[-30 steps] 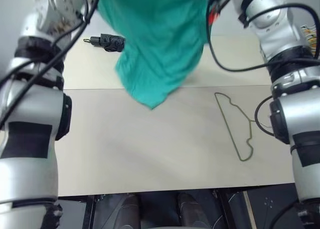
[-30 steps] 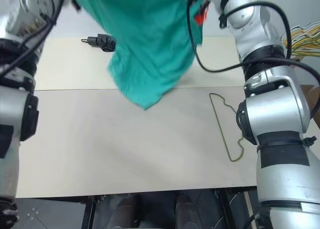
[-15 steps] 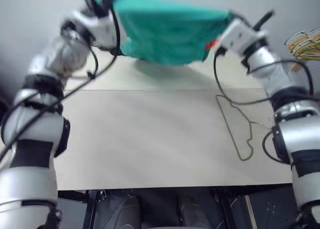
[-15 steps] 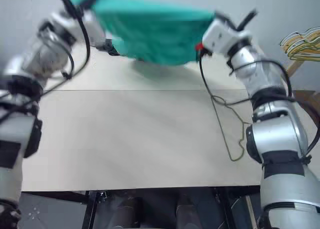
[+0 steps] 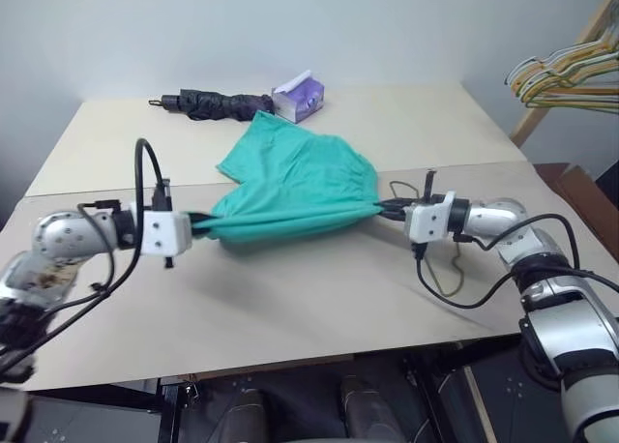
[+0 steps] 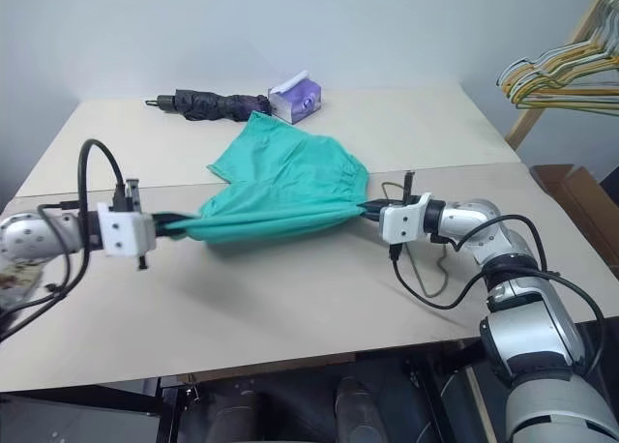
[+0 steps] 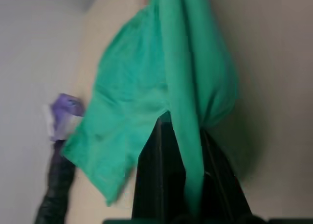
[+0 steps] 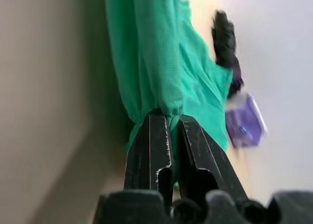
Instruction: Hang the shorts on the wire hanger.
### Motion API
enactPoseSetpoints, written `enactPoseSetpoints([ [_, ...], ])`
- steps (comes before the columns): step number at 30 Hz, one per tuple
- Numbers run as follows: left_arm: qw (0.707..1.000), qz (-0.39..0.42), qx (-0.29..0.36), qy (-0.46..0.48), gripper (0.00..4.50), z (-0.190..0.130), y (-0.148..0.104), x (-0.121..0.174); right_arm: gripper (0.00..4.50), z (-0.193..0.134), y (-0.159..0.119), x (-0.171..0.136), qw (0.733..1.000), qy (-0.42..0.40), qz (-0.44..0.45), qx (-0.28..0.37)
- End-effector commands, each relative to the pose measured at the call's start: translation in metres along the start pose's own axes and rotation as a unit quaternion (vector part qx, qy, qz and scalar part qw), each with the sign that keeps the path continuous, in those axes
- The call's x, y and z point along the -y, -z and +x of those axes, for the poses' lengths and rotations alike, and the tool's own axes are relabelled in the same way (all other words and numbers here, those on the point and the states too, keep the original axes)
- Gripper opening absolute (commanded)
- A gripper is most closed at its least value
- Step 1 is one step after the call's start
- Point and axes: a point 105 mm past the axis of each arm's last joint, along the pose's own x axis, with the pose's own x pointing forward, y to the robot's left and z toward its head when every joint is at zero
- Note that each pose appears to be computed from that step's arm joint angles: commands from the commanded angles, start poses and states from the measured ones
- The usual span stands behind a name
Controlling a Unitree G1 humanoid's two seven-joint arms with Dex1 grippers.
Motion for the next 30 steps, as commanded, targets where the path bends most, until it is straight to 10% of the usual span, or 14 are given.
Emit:
enactPoseSetpoints([
  [1,0.99,-0.032,-0.031,0.131,0.01,-0.028,-0.002,0.026,0.0,-0.02,0.01,-0.002,1.0,-0.005,0.002,-0.029],
  [22,0.957,-0.106,0.046,0.268,0.01,-0.025,-0.057,0.096,0.0,-0.06,-0.029,-0.062,0.994,-0.095,0.063,0.001],
  [30,0.962,-0.101,0.038,0.251,2.22,-0.034,-0.047,0.086,2.68,-0.075,-0.053,-0.071,0.983,-0.131,0.124,0.009],
])
